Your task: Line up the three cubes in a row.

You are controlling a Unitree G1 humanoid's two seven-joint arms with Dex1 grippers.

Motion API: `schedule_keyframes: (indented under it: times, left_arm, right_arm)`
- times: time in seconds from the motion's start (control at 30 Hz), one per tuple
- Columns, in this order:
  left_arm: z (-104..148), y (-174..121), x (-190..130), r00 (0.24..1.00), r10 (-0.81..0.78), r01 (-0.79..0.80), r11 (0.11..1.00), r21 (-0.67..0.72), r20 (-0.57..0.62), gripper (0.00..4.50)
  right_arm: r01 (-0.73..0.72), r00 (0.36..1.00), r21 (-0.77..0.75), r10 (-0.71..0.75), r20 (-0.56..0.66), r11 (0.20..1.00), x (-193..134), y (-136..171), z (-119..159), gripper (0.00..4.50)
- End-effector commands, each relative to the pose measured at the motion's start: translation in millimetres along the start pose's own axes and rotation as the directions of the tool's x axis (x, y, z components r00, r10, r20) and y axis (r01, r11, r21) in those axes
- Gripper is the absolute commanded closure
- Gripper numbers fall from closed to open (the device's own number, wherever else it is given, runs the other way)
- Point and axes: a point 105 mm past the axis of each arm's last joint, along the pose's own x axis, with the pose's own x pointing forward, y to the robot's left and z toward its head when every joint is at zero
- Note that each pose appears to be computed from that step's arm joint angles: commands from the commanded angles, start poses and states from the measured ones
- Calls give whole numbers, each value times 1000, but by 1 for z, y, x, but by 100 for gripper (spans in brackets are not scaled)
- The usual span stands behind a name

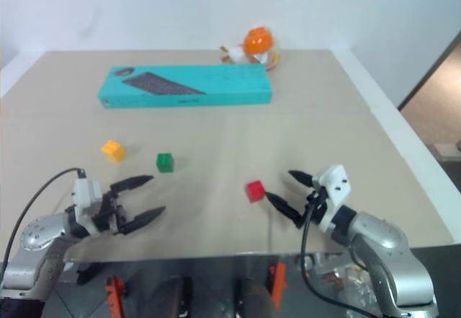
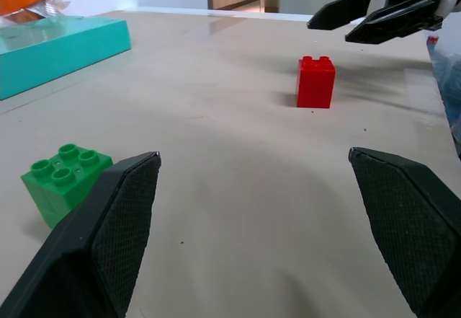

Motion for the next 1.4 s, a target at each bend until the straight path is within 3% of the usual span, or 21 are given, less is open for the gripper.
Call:
schedule_keyframes:
  times: [0.03, 0.3, 0.5, 0.63, 0.8, 1.4]
  left_arm:
    - [3, 0, 2, 1000, -21, 21, 1000, -4, 5, 15]
    - [5, -22, 8, 969, -242, 241, 970, -24, -50, 15]
    - [12, -23, 18, 966, -258, 257, 966, -17, -35, 15]
    - [13, -24, 20, 963, -266, 266, 964, -15, -34, 15]
    - [15, -22, 23, 967, -254, 254, 967, -16, -22, 15]
    - [12, -21, 31, 970, -242, 242, 970, -26, -6, 15]
  right_arm:
    - [-30, 999, -103, 31, 12, 994, -1, 5, 10, 0]
    - [-91, 996, -85, 92, 5, 992, 20, 28, 11, 0]
    - [-67, 997, -19, 68, 43, 998, 42, 47, 9, 0]
    - [-3, 999, -26, 4, 37, 1000, 50, 43, 4, 0]
    - [81, 996, -29, -80, 38, 996, 51, 29, 2, 0]
    - [197, 980, 64, -197, 3, 978, 54, 31, -10, 0]
